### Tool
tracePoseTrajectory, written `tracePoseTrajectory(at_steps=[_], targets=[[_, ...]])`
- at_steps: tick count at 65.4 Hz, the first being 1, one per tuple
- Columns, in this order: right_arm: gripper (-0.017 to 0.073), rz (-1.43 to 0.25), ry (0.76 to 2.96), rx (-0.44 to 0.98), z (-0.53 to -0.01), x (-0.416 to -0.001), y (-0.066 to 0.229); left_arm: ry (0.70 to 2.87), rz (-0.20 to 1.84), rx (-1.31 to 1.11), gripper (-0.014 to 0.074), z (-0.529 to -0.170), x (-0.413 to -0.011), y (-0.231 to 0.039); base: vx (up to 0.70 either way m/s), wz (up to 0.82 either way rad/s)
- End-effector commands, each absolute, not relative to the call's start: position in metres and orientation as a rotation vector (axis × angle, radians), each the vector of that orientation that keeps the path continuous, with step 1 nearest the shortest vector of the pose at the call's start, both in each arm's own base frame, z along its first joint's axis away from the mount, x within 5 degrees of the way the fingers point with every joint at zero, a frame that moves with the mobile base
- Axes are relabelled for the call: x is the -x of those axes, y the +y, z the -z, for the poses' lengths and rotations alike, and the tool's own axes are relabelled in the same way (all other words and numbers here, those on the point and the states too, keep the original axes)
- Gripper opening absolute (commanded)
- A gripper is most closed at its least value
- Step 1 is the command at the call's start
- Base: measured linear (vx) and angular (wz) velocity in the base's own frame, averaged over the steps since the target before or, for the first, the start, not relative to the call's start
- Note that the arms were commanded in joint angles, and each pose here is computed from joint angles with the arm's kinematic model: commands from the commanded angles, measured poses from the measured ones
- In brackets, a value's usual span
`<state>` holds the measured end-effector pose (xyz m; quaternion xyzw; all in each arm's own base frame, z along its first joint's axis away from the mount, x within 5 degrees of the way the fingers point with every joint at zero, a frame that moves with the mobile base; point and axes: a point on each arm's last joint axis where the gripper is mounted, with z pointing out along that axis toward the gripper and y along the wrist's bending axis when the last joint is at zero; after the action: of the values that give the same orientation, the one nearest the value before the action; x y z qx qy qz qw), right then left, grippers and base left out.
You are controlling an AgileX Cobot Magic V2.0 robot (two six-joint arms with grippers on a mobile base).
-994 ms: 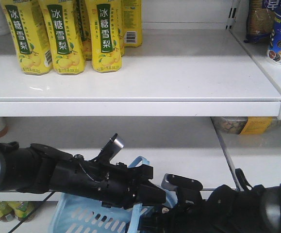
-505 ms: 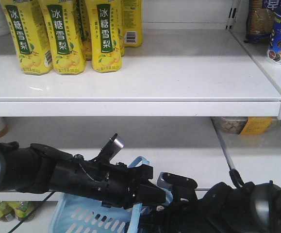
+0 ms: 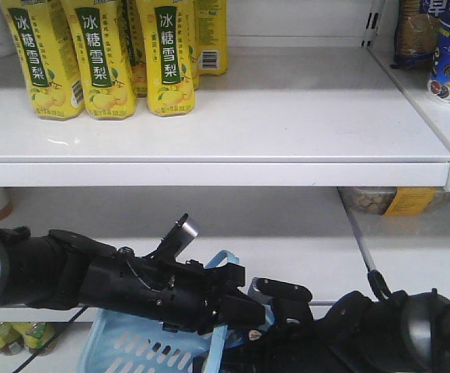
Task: Left arm holds basket, right arm returns cookies
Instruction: 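Grasp the Chocofello box with the right gripper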
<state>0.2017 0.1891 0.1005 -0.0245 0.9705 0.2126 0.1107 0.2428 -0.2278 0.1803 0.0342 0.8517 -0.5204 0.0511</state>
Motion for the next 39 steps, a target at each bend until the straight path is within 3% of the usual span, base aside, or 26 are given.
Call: tracePoseTrajectory(at_steps=[1, 39], targets=[[0.012, -0.673, 2.804, 0.103, -0.114, -0.205, 0.194, 2.469, 1.641, -0.174, -0.0006, -0.205, -0.245, -0.23, 0.0, 0.0], [0.0132, -0.711, 2.703, 0.102, -0.139, -0.206, 0.192, 2.469, 1.641, -0.174, -0.0006, -0.205, -0.245, -0.23, 0.0, 0.0]])
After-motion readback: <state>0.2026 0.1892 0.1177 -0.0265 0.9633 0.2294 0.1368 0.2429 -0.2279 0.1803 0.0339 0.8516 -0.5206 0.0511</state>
